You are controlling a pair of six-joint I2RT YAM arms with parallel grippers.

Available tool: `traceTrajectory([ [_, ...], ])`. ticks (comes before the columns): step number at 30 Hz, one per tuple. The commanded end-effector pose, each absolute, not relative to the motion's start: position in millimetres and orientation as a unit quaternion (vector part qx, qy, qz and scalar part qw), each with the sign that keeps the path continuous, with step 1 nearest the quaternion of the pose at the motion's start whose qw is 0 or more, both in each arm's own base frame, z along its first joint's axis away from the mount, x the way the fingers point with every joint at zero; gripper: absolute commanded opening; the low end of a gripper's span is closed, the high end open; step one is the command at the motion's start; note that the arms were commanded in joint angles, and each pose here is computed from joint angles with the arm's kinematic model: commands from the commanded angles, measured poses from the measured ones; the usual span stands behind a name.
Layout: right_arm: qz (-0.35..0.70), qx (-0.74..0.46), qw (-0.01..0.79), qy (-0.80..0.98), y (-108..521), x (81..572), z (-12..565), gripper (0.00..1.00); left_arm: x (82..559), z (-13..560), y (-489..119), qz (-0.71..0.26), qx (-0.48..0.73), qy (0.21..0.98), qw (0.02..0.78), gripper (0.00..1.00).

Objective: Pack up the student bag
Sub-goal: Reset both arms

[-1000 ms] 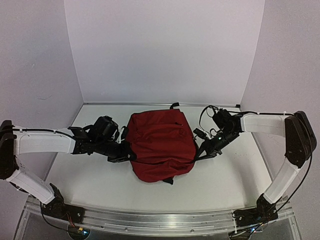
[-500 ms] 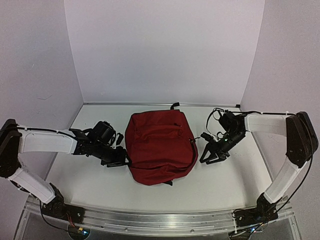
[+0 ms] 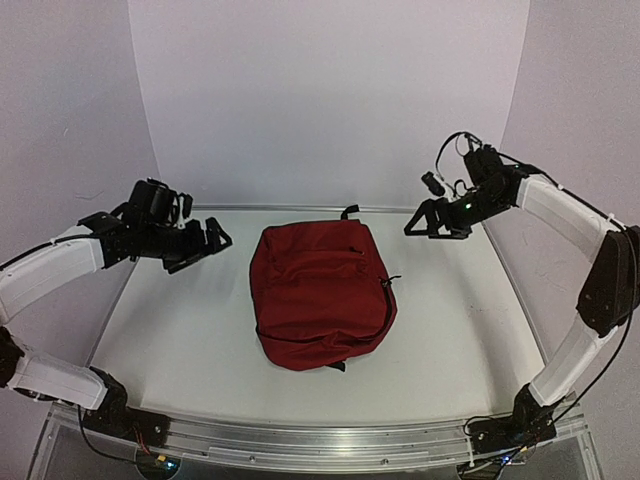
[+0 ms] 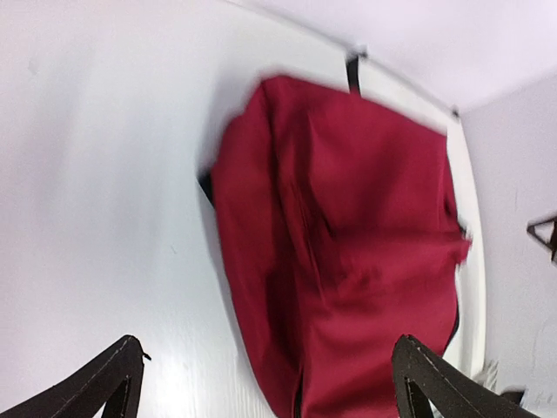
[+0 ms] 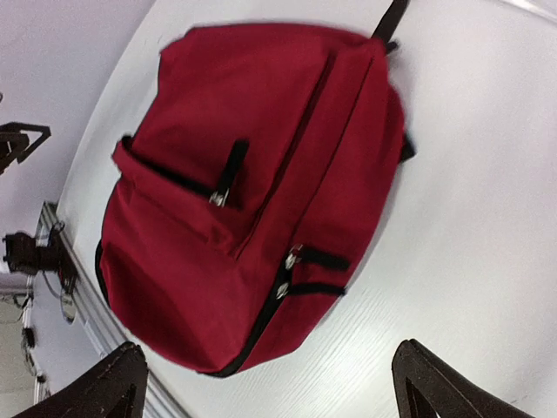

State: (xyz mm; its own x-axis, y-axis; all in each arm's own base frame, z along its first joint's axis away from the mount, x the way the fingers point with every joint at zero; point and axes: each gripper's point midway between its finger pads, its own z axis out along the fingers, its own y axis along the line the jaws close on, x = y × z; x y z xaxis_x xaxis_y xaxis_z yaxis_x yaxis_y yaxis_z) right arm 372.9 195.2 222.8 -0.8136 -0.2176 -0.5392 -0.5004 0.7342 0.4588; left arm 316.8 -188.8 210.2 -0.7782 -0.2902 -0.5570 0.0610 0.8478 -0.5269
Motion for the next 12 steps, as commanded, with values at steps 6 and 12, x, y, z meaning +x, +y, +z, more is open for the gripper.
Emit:
traceTrajectory([
  [6, 0.245, -0.105, 0.314, 0.911, 124, 418, 213, 0.98, 362, 226, -141, -0.198, -0.073, 0.914, 0.345, 1.00],
  [12, 0.242, -0.080, 0.320, 0.912, 111, 405, 196, 0.98, 359, 210, -136, -0.183, -0.079, 0.922, 0.332, 1.00],
])
